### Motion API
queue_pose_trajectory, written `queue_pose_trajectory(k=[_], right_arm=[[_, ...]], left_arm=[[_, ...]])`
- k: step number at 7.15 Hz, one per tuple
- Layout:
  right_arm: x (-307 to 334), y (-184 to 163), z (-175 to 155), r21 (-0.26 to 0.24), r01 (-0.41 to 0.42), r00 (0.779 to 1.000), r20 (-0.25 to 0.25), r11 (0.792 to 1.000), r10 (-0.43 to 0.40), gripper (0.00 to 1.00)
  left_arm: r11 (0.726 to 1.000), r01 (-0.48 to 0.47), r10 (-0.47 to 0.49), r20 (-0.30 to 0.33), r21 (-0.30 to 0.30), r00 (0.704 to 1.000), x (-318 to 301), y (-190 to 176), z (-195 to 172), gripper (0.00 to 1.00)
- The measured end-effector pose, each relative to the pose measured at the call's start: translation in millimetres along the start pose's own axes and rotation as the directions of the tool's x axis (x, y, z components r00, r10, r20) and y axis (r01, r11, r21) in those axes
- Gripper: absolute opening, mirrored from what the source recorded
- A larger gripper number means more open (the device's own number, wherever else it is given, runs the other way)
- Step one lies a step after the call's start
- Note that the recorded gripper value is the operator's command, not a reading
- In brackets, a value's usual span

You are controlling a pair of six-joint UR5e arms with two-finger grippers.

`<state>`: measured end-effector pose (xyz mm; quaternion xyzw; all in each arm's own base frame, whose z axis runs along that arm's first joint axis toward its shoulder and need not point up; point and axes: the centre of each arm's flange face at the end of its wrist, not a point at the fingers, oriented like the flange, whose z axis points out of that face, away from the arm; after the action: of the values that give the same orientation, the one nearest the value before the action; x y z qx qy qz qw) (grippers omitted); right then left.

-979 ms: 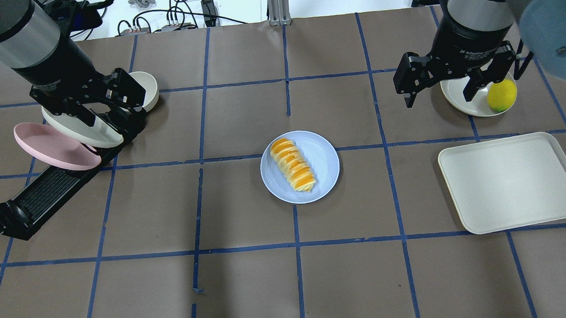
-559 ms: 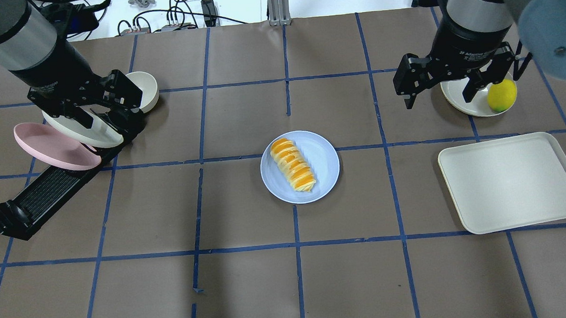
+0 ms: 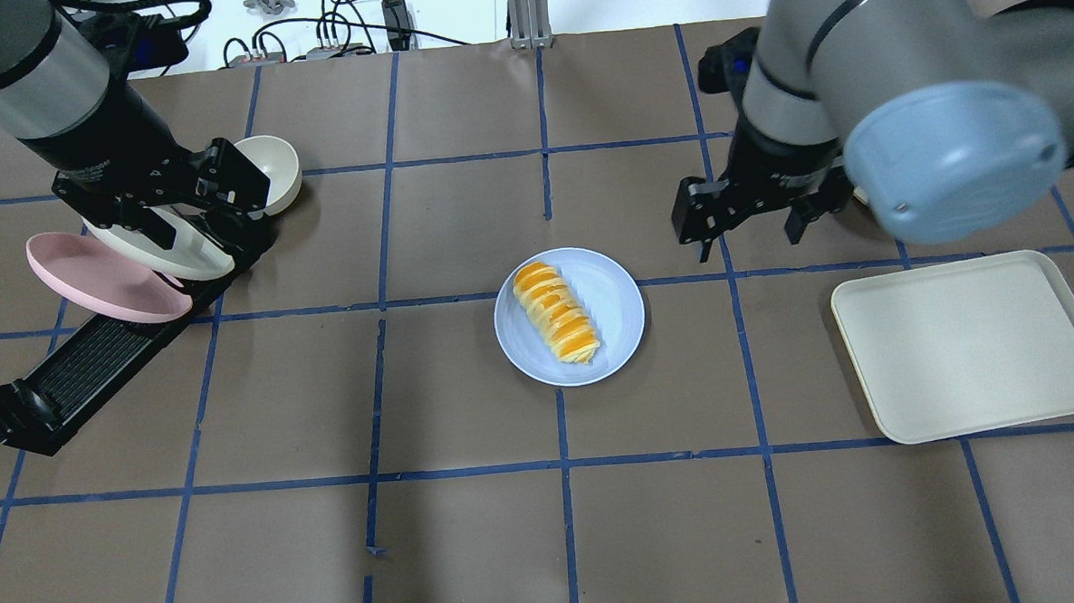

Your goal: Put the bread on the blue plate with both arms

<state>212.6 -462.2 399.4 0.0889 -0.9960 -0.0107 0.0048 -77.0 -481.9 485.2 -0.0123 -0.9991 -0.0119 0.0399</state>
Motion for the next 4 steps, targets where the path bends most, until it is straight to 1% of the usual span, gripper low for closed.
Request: queue_pose_trajectory(k=[1,2,4], right_arm=[[-27.5,-5.4,30.9,0.033,0.059,0.998,0.002,0.998,-0.059,1.00],[-42.4,-10.2,51.3,0.044,0.093,0.996,0.003,0.995,-0.093,1.00],[-49.8,-12.7,63.4,0.047,0.117,0.993,-0.001,0.992,-0.117,1.00]], left_arm=[[1.000,0.000,0.000,0.000,-0.001,1.000,-0.2,-0.1,0.3,1.00],[1.000,0.001,-0.001,-0.001,-0.002,1.000,-0.4,-0.2,0.5,1.00],[1.000,0.001,-0.001,-0.002,-0.002,1.000,-0.4,-0.2,0.8,1.00]])
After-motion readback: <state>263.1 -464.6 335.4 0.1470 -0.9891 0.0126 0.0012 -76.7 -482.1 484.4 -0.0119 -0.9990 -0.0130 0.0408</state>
